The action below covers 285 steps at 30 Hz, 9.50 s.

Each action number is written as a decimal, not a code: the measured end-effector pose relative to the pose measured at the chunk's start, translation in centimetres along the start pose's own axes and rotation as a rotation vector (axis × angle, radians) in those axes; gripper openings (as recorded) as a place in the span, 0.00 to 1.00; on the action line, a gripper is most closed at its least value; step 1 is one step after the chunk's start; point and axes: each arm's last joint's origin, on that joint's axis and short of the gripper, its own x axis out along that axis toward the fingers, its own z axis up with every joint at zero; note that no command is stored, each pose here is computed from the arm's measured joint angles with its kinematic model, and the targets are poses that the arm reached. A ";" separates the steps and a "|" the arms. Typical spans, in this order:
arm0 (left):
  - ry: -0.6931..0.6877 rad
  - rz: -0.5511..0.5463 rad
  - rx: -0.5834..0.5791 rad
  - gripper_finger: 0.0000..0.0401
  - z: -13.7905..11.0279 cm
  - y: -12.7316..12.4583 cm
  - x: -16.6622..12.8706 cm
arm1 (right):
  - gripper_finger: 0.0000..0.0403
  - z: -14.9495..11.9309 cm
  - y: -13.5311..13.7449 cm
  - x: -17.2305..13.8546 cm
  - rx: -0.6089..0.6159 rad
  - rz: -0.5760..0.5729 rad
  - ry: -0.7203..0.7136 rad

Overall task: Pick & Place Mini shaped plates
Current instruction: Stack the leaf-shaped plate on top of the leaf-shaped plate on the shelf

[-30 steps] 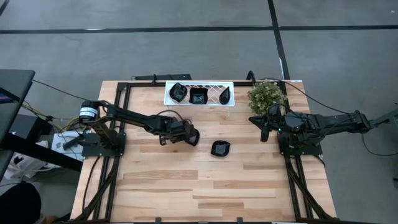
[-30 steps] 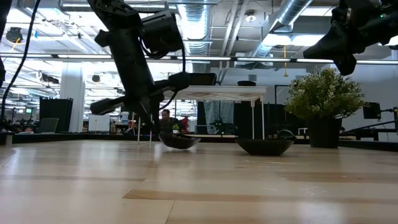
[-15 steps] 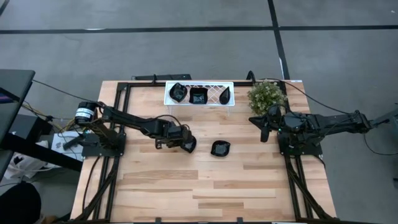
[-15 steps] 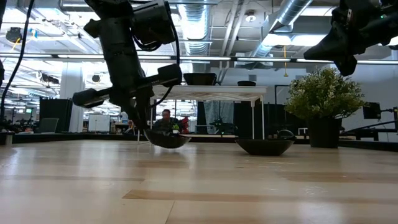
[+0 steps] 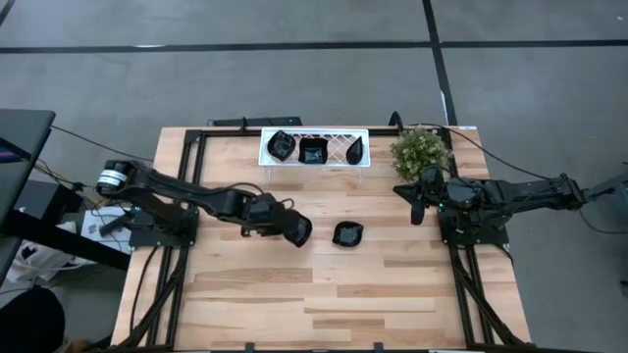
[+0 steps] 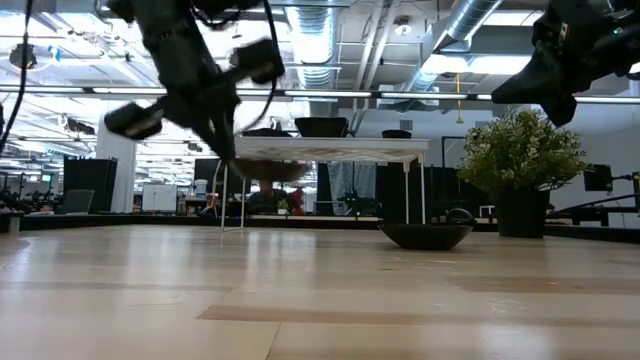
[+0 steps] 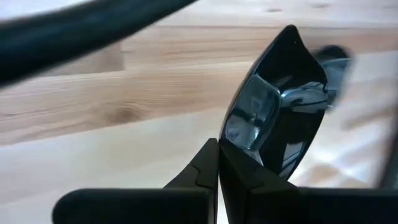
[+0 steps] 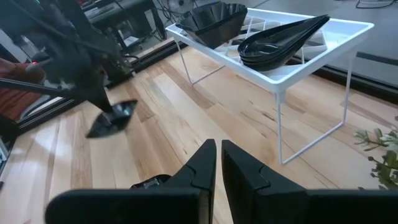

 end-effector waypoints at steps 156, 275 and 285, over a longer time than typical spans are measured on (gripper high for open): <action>-0.433 -0.018 0.140 0.25 16.1 -1.4 -18.6 | 0.05 0.2 0.1 0.0 0.012 0.009 -0.015; -0.659 -0.538 0.733 0.21 -1.6 8.6 -11.7 | 0.33 -5.8 7.9 15.3 0.611 -0.388 0.749; -0.659 -0.541 0.731 0.21 -1.6 8.6 -11.7 | 0.27 -5.7 7.7 15.4 0.595 -0.400 0.720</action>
